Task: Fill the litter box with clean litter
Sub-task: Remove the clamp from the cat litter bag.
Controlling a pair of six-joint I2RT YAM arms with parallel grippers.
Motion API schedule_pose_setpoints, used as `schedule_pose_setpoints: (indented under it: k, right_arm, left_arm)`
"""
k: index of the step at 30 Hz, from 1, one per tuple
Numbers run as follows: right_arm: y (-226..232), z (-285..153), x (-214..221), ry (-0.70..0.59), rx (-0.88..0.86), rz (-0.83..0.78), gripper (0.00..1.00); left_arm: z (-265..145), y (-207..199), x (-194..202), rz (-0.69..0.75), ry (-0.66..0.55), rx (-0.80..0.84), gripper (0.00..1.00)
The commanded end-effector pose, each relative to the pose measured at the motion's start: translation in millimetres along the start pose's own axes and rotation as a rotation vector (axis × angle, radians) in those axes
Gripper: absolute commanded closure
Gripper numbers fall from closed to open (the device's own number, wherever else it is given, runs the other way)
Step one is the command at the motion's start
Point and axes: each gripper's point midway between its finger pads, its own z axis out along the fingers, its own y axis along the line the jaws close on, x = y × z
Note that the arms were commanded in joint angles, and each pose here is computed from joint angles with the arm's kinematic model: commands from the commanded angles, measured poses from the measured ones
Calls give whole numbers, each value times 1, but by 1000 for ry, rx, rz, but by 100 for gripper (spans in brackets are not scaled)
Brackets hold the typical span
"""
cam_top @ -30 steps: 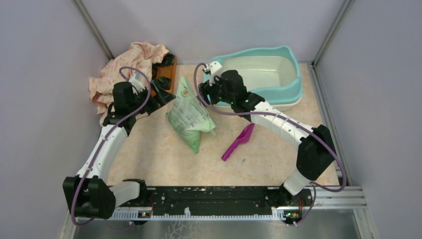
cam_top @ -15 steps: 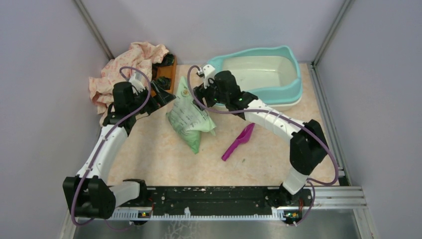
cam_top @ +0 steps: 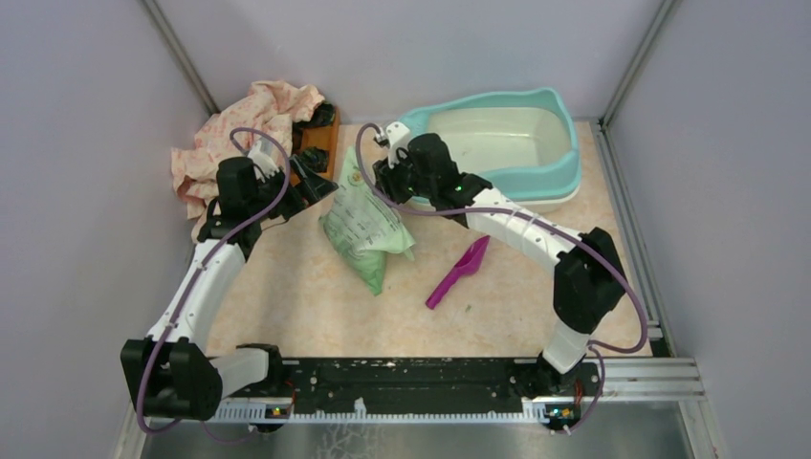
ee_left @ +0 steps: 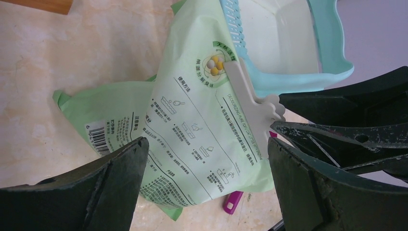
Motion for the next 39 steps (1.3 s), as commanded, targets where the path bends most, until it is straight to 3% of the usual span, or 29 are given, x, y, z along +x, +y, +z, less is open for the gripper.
schedule_pose_setpoints:
  k: [1,4,7,10,18,25,28,39]
  right_arm:
    - [4,5,-34,-76,-1,-16,61]
    - [4,8,-31,-64,6,-20,62]
    - [2,11,-26,-44,18,-25,74]
    - [3,12,-22,-33,24,-32,63]
    - [5,11,-19,-30,28,-34,59]
    - [-1,12,-20,-22,60,-33,71]
    - [-5,12,-20,-19,86,-33,100]
    - [-4,-32,-74,-156,144,-28,100]
  left_arm:
    - [2,-1,4,22,15,14,1]
    - [2,0,5,24,18,12,1]
    - [2,-1,4,27,19,14,1]
    - [3,-1,4,28,22,14,1]
    - [4,0,5,29,29,15,1]
    - [4,1,7,27,32,12,1]
    - [4,1,8,26,34,13,1]
    - [3,0,7,32,27,15,1]
